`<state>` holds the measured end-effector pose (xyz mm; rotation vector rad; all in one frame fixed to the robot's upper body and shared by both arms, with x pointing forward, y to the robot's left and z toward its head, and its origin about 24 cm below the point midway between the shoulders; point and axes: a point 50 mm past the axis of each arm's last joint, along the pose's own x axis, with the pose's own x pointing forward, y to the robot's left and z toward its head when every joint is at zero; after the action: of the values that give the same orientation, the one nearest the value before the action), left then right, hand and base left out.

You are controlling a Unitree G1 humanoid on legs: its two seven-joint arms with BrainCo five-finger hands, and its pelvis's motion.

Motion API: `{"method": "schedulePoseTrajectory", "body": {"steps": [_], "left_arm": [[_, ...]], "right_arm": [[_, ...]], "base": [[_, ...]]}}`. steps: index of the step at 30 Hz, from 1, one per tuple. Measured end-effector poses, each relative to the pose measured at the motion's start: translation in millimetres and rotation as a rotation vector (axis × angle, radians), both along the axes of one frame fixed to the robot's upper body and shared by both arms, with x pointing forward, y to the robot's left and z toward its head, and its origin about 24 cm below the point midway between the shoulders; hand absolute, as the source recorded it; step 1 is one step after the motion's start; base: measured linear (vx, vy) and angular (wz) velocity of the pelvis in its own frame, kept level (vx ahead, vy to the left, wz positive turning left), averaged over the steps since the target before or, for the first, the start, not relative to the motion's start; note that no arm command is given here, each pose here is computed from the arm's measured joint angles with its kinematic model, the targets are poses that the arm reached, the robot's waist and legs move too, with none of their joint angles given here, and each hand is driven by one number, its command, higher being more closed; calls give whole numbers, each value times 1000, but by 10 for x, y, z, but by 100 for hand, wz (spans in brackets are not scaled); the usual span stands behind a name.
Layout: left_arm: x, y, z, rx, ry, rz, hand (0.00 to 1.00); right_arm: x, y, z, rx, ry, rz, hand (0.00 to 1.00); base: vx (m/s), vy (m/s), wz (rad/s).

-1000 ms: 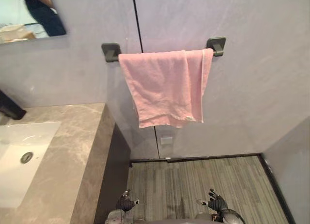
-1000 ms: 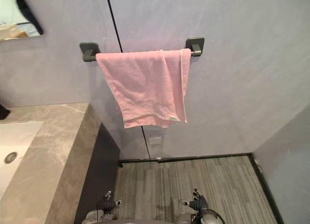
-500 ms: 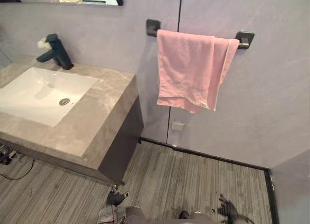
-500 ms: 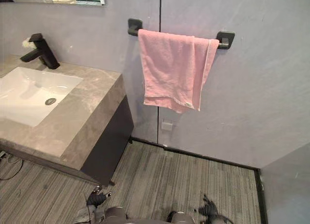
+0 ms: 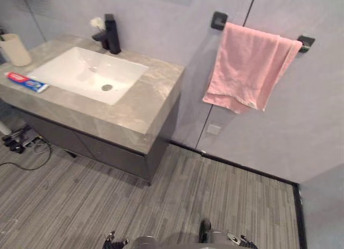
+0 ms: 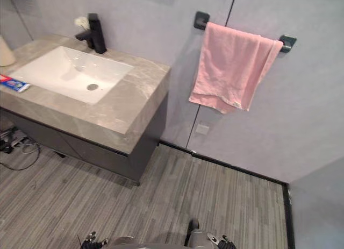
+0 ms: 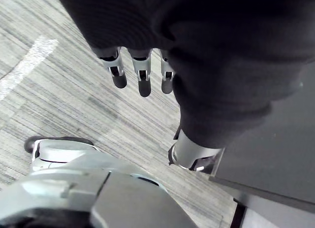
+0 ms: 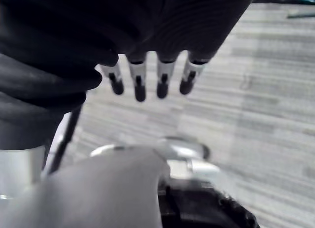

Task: Organize washtable

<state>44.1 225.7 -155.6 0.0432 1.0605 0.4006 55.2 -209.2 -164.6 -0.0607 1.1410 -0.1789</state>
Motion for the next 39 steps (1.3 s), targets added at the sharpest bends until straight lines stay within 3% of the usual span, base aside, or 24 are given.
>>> {"method": "schedulePoseTrajectory", "body": {"steps": [4, 13, 21, 23, 29, 33, 39], "left_arm": [[62, 86, 27, 15, -21, 13, 0], [63, -53, -8, -29, -26, 51, 0], [107, 27, 17, -2, -53, 139, 0], [90, 138, 35, 29, -44, 134, 0], [59, 135, 27, 41, -29, 118, 0], [-98, 154, 1, 50, 32, 96, 0], [142, 113, -2, 41, 19, -15, 0]], "right_arm": [[60, 64, -1, 18, -20, -7, 0], [430, -4, 91, -23, -120, -15, 0], [-17, -57, 15, -12, -37, -198, 0], [-65, 98, -45, 41, 5, -225, 0], [-57, -56, -20, 22, -4, -235, 0], [166, -82, 25, 8, -62, -171, 0], [170, -65, 38, 14, -81, -186, 0]], "base": [[-113, -26, 83], [-240, -65, 70], [-136, 210, 154], [-39, 269, 158], [41, 261, 126], [131, 127, 6], [192, 62, 21]]}}
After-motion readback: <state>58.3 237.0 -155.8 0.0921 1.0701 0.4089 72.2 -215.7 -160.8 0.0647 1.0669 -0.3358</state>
